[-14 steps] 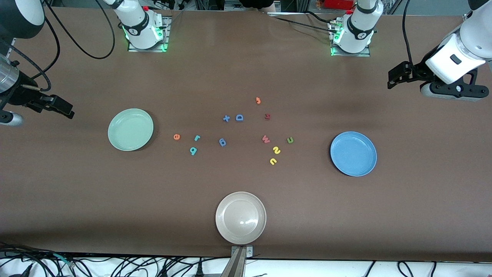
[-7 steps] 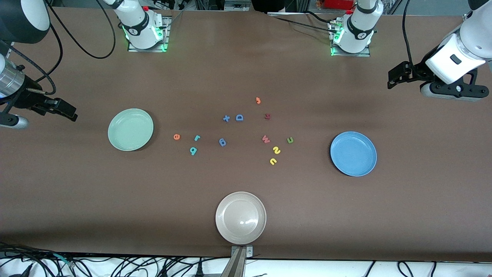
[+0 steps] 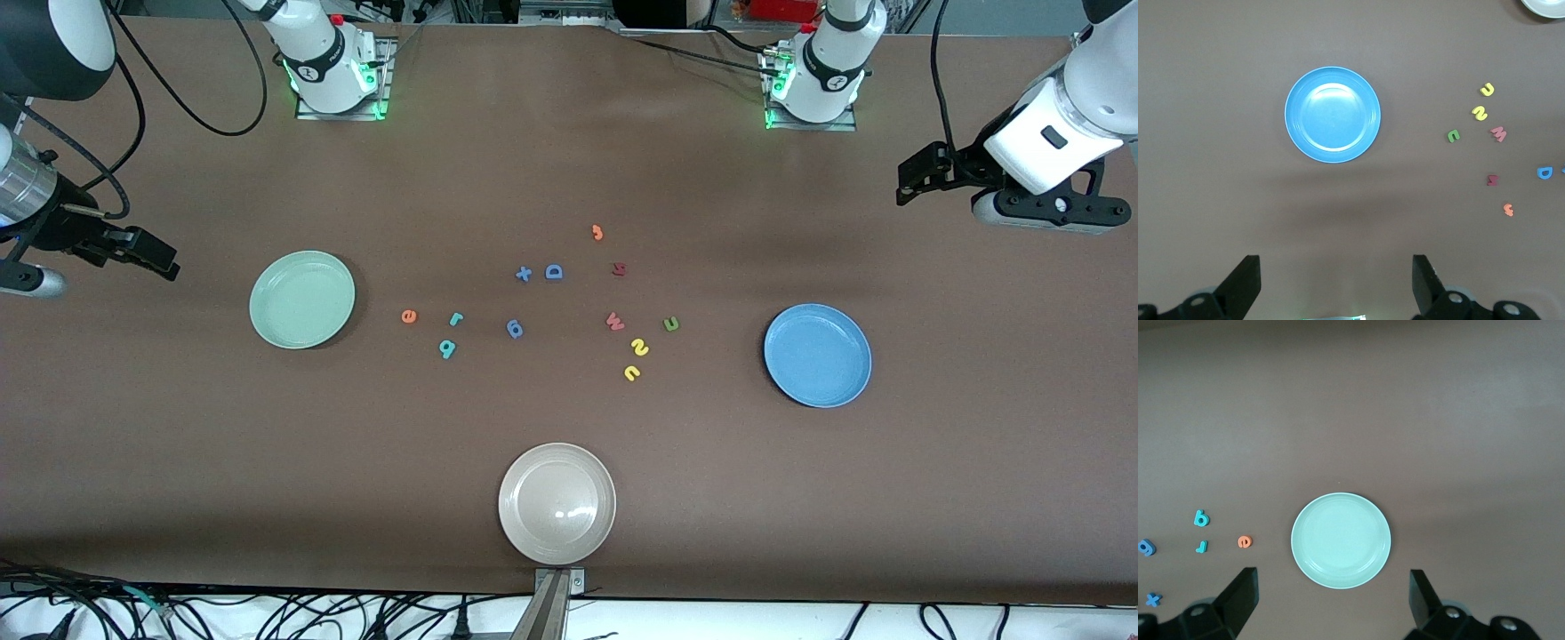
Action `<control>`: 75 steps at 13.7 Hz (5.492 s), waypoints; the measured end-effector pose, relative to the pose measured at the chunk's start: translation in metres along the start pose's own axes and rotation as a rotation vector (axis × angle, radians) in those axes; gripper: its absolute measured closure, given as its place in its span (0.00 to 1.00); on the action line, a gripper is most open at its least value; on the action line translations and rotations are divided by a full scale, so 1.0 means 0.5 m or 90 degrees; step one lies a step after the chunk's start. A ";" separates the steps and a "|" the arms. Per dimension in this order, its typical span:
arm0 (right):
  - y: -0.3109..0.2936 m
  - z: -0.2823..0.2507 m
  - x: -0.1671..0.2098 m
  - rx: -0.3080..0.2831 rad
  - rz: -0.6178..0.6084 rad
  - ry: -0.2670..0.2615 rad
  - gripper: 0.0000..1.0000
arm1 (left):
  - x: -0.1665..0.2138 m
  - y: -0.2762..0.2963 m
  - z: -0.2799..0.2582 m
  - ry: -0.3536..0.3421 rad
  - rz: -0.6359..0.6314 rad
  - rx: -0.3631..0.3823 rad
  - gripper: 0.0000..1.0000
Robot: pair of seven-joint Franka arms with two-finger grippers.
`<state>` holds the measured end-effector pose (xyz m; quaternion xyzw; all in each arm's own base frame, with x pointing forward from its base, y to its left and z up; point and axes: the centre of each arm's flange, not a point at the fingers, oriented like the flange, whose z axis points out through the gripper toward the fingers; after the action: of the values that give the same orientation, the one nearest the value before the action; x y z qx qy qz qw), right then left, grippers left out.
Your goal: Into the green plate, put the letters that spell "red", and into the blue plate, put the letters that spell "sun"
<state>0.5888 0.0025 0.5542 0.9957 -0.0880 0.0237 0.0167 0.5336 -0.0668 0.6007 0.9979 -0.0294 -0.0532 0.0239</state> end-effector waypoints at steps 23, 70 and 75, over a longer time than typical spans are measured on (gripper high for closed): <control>0.000 0.000 0.000 0.000 0.000 0.000 0.00 | 0.000 0.000 0.000 0.000 0.000 0.000 0.00; -0.449 0.709 -0.193 0.019 0.124 -0.116 0.00 | 0.242 0.495 0.831 0.065 0.142 -0.067 0.00; -0.444 0.723 -0.205 0.015 0.122 -0.119 0.01 | 0.218 0.535 0.865 0.074 0.125 -0.005 0.00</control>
<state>0.5429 0.2254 0.1817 0.9806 -0.1839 -0.0670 -0.0053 0.5801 -0.3594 0.1736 0.9914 -0.1257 0.0073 0.0349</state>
